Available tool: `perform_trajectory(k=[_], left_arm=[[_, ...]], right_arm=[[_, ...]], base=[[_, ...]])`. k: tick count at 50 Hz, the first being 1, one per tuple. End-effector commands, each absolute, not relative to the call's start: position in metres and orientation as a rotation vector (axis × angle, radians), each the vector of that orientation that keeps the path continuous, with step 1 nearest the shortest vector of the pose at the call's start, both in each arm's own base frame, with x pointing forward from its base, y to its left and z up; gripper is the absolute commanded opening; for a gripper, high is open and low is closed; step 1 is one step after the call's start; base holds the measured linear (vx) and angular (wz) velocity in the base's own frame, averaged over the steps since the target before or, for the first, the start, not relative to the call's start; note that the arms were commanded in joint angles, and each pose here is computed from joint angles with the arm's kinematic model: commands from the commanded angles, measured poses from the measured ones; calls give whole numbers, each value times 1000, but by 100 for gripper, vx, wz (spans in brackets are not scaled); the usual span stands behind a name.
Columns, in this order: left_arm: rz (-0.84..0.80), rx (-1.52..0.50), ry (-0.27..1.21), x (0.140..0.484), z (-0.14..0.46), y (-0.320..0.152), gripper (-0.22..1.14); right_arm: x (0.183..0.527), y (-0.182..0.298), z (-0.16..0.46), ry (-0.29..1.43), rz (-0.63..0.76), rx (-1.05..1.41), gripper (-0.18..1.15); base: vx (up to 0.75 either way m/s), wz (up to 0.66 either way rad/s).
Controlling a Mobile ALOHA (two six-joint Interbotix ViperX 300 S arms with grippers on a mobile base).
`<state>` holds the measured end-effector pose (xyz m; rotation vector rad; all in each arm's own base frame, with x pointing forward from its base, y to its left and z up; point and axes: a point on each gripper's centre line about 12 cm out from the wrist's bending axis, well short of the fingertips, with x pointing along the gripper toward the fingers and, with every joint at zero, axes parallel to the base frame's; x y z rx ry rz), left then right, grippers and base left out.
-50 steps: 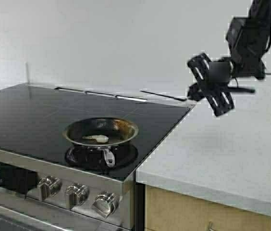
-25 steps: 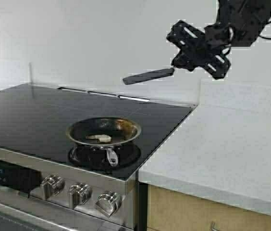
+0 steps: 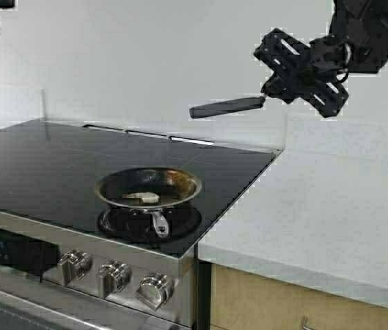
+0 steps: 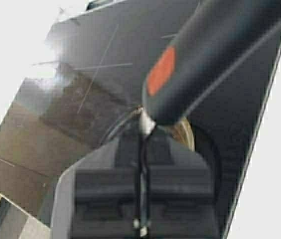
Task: Add oil to the pan and cook the shrimp and serve it
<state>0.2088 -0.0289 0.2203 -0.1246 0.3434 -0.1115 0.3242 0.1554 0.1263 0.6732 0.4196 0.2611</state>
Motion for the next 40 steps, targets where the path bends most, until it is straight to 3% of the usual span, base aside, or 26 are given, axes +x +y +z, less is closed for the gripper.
perform_trajectory(k=[1,14,40], left_arm=[[-114,-126,405,224,211,-33,102],[-172,-205,549,254,170,-67,101],[-273,-419,630,282,58,-115,101]], right_arm=[[327,157,144,348,289,681,10],[327,156,145,327,291,629,10],[326,155,143,332,283,621,10]], base=[[0,0],[0,0],[0,0]])
